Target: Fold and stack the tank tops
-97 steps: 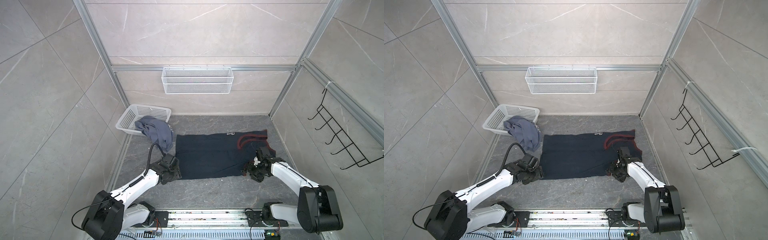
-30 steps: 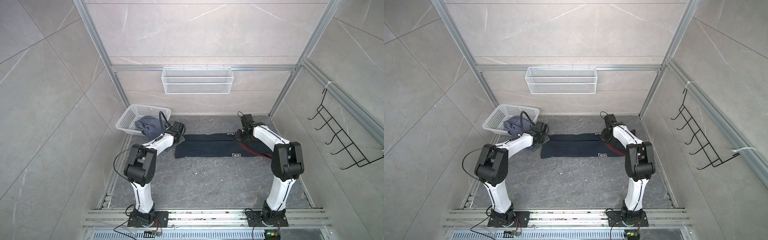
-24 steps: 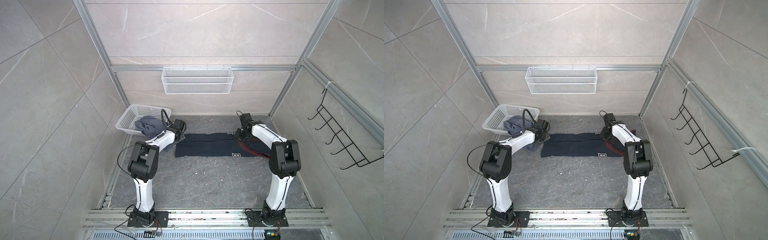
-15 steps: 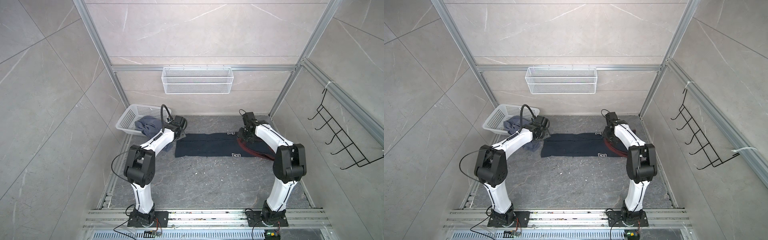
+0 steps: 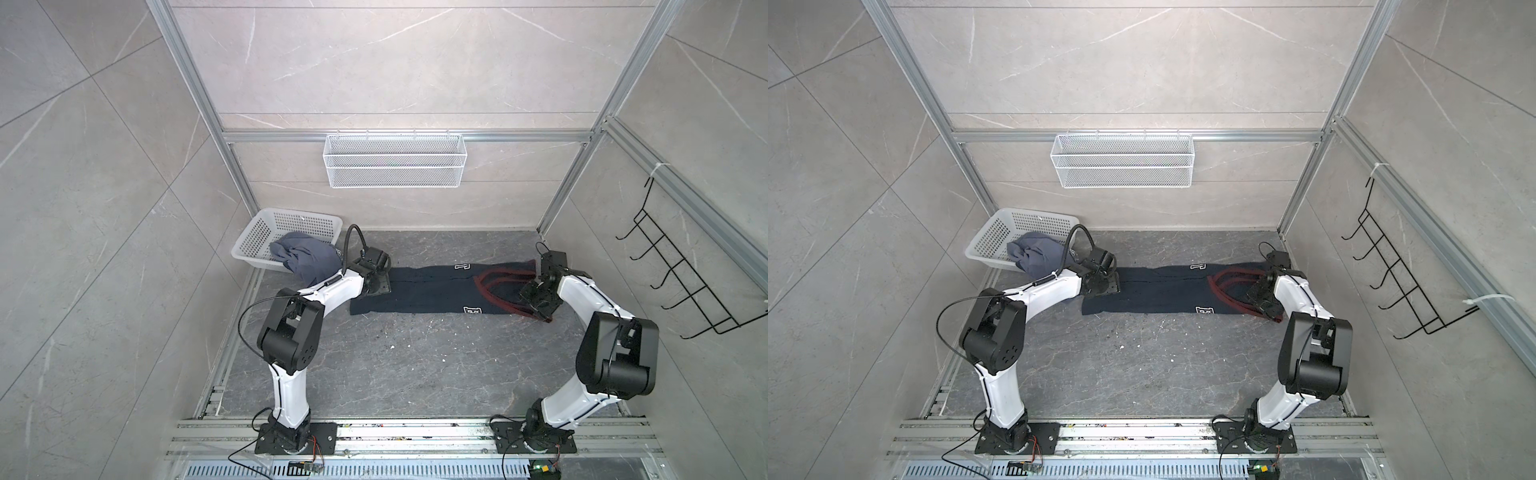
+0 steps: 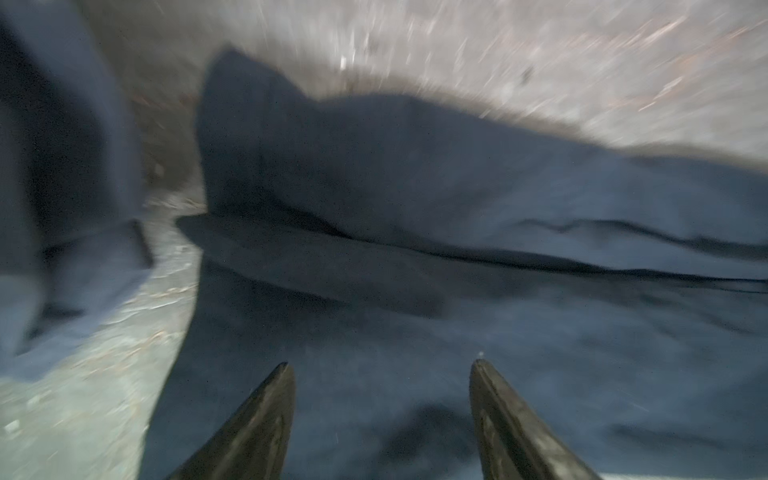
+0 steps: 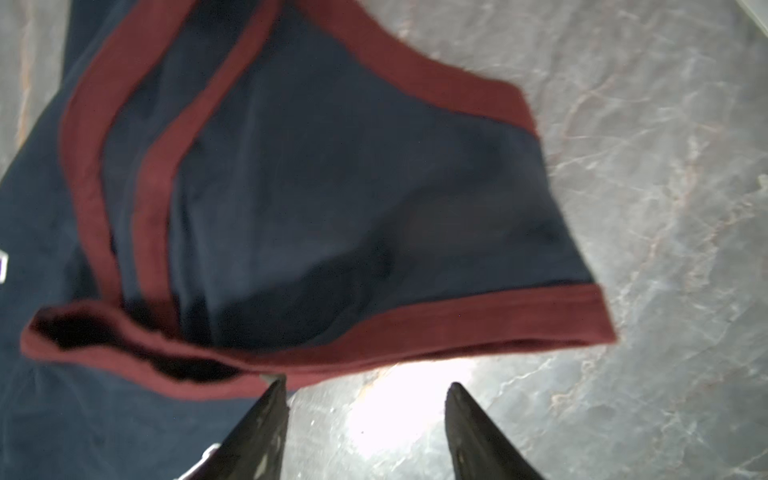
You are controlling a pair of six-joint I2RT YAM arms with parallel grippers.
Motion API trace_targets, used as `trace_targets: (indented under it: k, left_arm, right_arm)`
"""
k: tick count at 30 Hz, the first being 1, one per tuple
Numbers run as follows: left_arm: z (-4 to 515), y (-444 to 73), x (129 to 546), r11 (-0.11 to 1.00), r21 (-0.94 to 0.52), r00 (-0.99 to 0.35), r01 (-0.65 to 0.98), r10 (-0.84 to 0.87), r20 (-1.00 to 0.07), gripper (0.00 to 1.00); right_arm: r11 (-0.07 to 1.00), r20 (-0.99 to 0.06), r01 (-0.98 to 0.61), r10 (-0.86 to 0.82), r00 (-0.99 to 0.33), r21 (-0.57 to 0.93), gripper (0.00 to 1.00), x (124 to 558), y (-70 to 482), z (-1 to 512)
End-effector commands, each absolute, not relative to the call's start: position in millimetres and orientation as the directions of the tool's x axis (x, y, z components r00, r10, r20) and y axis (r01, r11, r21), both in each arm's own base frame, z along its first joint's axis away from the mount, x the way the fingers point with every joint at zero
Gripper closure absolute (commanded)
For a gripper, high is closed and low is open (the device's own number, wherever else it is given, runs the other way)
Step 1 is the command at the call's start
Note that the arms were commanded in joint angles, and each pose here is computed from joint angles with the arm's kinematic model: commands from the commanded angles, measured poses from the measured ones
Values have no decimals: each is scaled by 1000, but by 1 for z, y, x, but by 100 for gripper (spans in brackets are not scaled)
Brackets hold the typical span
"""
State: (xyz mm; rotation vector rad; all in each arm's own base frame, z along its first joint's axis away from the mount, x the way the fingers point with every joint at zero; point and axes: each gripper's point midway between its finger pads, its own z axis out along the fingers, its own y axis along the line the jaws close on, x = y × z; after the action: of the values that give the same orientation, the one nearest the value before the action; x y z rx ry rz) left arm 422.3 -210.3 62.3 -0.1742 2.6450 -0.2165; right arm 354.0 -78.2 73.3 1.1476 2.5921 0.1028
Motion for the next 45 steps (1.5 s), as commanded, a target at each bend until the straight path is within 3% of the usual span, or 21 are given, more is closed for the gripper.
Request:
trace_targets:
  k: [1,10,15,20,25,35,38,42,45]
  left_arm:
    - [73,-214,444,971,-230,-857,-64,-171,-485,31]
    - [55,-210,449,971,-226,-870,-79,-178,-460,30]
    - [43,-205,449,972,-214,-876,-98,-187,-444,30]
    - [33,-200,449,974,-194,-880,-114,-190,-435,30]
    - [26,-190,450,976,-167,-878,-140,-200,-434,31]
    - [13,-171,452,979,-113,-875,-172,-205,-439,30]
    - [10,-169,452,978,-110,-874,-178,-209,-438,30]
    - [9,-169,452,978,-110,-876,-178,-208,-436,30]
    - [9,-169,452,978,-108,-876,-176,-206,-436,30]
  right_arm:
    - [633,-236,752,771,-592,184,38,353,-85,60]
    - [556,-227,814,825,-517,166,39,353,-102,40]
    - [544,-251,825,829,-500,153,54,357,-110,42]
    - [545,-282,825,824,-492,151,83,367,-117,53]
    - [541,-306,830,819,-485,133,87,379,-126,63]
    - [554,-290,827,810,-510,92,84,417,-137,60]
    - [560,-267,827,806,-528,54,76,423,-141,51]
    - [571,-270,821,793,-547,13,53,427,-147,47]
    - [578,-307,816,774,-554,-15,47,428,-155,58]
